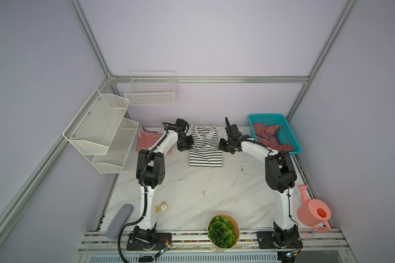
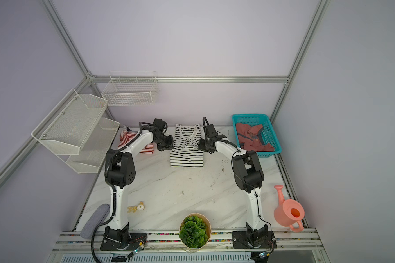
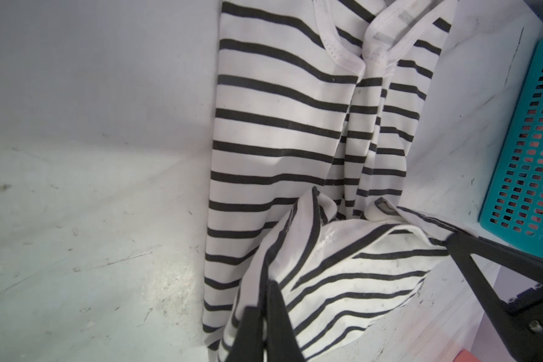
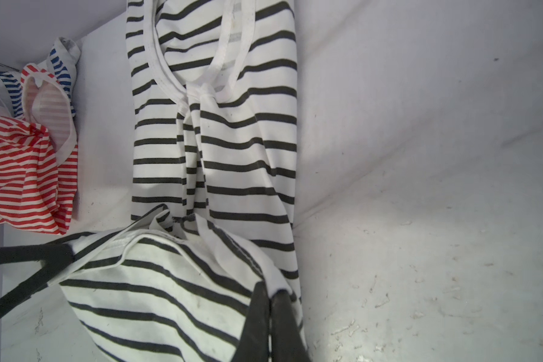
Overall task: Fold and stack tank tops
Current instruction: Fold the tank top at the top-center of the table.
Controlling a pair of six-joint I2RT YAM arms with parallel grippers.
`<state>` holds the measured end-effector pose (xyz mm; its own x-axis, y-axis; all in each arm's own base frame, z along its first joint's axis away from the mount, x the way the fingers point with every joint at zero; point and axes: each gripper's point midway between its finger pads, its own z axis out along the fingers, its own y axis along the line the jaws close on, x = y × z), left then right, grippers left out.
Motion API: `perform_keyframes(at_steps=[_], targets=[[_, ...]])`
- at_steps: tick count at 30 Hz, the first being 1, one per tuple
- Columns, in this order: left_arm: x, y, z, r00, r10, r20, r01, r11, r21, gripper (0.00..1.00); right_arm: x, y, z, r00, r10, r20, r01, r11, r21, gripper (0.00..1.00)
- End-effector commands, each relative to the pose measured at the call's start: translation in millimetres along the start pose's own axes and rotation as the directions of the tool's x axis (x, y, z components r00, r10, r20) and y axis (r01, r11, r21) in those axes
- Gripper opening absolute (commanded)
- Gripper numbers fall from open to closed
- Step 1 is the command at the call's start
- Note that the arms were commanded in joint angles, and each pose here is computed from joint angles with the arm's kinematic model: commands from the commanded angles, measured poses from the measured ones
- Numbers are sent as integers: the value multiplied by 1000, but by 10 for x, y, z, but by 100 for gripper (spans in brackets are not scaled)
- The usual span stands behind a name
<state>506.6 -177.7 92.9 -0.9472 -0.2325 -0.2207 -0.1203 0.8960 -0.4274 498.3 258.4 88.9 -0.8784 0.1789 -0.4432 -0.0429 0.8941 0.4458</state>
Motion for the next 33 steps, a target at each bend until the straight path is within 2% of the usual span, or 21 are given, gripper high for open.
perform_keyframes(at_steps=[1,8,11,15,19,22,26,30,33], targets=[[-282,-174,-198,996,40,78,-44,998,51,6,-15,-34,118,1000,-2,-12,2,1000,-8,0],[-376,-86,-67,997,14,76,-18,999,47,7,7,-113,294,999,11,-31,-11,1000,-7,0],[-404,-67,-21,997,6,74,-9,999,47,10,11,-145,344,999,21,-33,-21,1000,-7,0],[-406,-51,5,997,-2,71,-1,999,45,21,17,-153,362,999,27,-36,-27,1000,-12,0],[-475,-75,-103,995,-8,104,3,999,42,40,-40,-109,304,999,30,-19,-30,999,-25,0],[-595,-121,-260,988,-3,157,-3,999,39,48,-154,-34,206,999,35,14,-35,998,-48,11],[-772,-197,-455,975,0,224,-11,999,49,62,-349,57,57,997,45,65,-41,997,-70,35],[-871,-228,-666,963,-14,268,-2,998,61,63,-487,145,-101,993,51,102,-42,995,-95,39],[-797,-244,-791,962,-14,273,-1,998,58,63,-503,238,-226,988,88,123,-69,986,-150,39]])
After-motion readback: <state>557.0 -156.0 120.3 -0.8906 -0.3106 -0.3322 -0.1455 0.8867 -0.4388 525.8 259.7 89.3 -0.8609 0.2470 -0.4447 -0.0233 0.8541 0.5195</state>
